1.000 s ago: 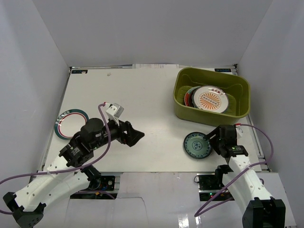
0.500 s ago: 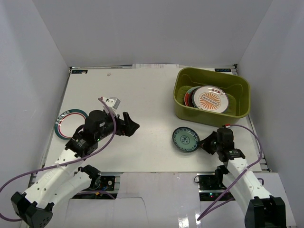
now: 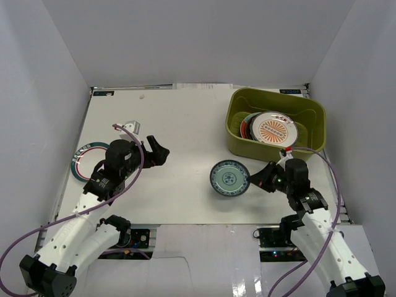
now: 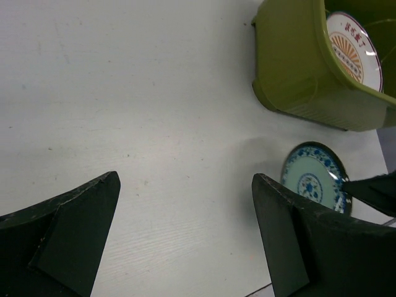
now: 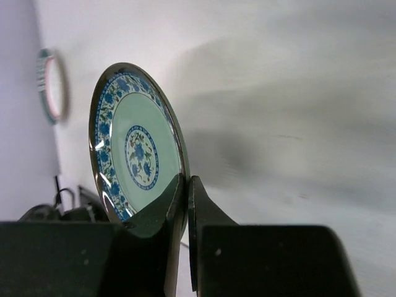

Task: Place the plates into the plastic bin on the countertop

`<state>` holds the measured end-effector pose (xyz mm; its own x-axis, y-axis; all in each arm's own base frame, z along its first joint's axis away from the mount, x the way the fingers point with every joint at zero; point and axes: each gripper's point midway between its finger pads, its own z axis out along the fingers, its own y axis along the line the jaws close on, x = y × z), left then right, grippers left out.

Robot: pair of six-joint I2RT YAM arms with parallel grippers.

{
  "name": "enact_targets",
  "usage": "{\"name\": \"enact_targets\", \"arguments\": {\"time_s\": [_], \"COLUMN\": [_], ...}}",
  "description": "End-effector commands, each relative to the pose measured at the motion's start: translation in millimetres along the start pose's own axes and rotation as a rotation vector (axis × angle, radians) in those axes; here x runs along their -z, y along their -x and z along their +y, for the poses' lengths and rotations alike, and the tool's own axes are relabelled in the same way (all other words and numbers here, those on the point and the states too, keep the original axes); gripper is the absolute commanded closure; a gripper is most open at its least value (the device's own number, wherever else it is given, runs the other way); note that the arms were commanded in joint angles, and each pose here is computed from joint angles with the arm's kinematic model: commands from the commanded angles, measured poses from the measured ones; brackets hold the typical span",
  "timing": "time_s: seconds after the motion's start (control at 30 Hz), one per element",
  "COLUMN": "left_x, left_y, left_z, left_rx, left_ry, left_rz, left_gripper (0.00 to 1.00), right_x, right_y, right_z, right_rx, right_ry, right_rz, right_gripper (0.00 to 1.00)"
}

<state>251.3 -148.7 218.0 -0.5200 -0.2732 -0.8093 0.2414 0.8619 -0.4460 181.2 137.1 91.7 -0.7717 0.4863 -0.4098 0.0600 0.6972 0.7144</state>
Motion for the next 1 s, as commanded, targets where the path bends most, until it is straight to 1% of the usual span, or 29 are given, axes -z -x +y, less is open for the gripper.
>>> {"name": "enact_targets", "arguments": {"time_s": [0.0, 0.07, 0.1, 0.13, 0.17, 0.2, 0.23, 0.27, 0.3, 0.33, 0.37, 0.4, 0.43, 0.47, 0.5, 0.53, 0.57, 0.6, 0.63, 0.7, 0.73, 0.77, 0.87, 0.97], "left_x": [-2, -5, -7, -8, -10, -14, -15, -17, -19, -21, -22, -23, -24, -24, -24, -25, -26, -26, -27, -28, -28, -26, -19, -10], "left_y": [11, 13, 12, 11, 11, 6, 5, 3, -1, -3, -4, -5, -6, -7, -7, -12, -15, -18, -28, -35, -43, -44, -52, -57], "left_z": [17, 22, 24, 25, 26, 31, 33, 35, 43, 47, 50, 56, 59, 63, 66, 76, 82, 86, 95, 108, 119, 128, 153, 174], "left_rx": [0.094, 0.123, 0.148, 0.163, 0.183, 0.198, 0.234, 0.252, 0.266, 0.311, 0.326, 0.335, 0.359, 0.367, 0.375, 0.381, 0.412, 0.424, 0.434, 0.481, 0.487, 0.506, 0.538, 0.591], "left_ry": [0.094, 0.125, 0.136, 0.146, 0.157, 0.180, 0.193, 0.206, 0.244, 0.267, 0.283, 0.313, 0.330, 0.347, 0.363, 0.407, 0.429, 0.446, 0.479, 0.525, 0.562, 0.595, 0.677, 0.737], "left_rz": [-0.070, -0.080, -0.080, -0.078, -0.078, -0.068, -0.070, -0.068, -0.071, -0.078, -0.081, -0.092, -0.101, -0.107, -0.115, -0.123, -0.127, -0.126, -0.112, -0.118, -0.112, -0.126, -0.131, -0.137], "left_gripper": [0.02, 0.02, 0.02, 0.05, 0.06, 0.07, 0.09, 0.10, 0.11, 0.11, 0.11, 0.10, 0.10, 0.10, 0.10, 0.11, 0.10, 0.10, 0.10, 0.10, 0.10, 0.10, 0.10, 0.10], "right_x": [31, 40, 50, 55, 59, 55, 69, 73, 68, 75, 78, 74, 76, 74, 73, 71, 63, 64, 59, 44, 39, 28, 16, 13], "right_y": [30, 50, 73, 89, 105, 129, 152, 176, 195, 214, 229, 249, 261, 269, 285, 289, 287, 298, 297, 291, 290, 282, 275, 275], "right_z": [97, 125, 146, 155, 165, 162, 177, 173, 165, 169, 162, 145, 138, 127, 101, 88, 74, 51, 39, 14, 8, -6, -17, -24], "right_rx": [0.151, 0.219, 0.255, 0.301, 0.330, 0.335, 0.389, 0.392, 0.384, 0.387, 0.398, 0.382, 0.372, 0.372, 0.338, 0.322, 0.307, 0.274, 0.259, 0.220, 0.209, 0.181, 0.156, 0.145], "right_ry": [0.273, 0.315, 0.325, 0.320, 0.312, 0.236, 0.222, 0.147, 0.072, 0.042, -0.015, -0.089, -0.126, -0.157, -0.229, -0.253, -0.249, -0.286, -0.298, -0.300, -0.296, -0.297, -0.286, -0.295], "right_rz": [-0.039, -0.102, -0.172, -0.228, -0.285, -0.362, -0.445, -0.531, -0.573, -0.630, -0.674, -0.698, -0.718, -0.717, -0.726, -0.716, -0.678, -0.691, -0.681, -0.624, -0.616, -0.581, -0.546, -0.539], "right_gripper": [0.92, 0.92, 0.92, 0.92, 0.92, 0.92, 0.92, 0.92, 0.92, 0.92, 0.92, 0.92, 0.92, 0.92, 0.92, 0.92, 0.92, 0.92, 0.92, 0.92, 0.92, 0.92, 0.92, 0.92]}}
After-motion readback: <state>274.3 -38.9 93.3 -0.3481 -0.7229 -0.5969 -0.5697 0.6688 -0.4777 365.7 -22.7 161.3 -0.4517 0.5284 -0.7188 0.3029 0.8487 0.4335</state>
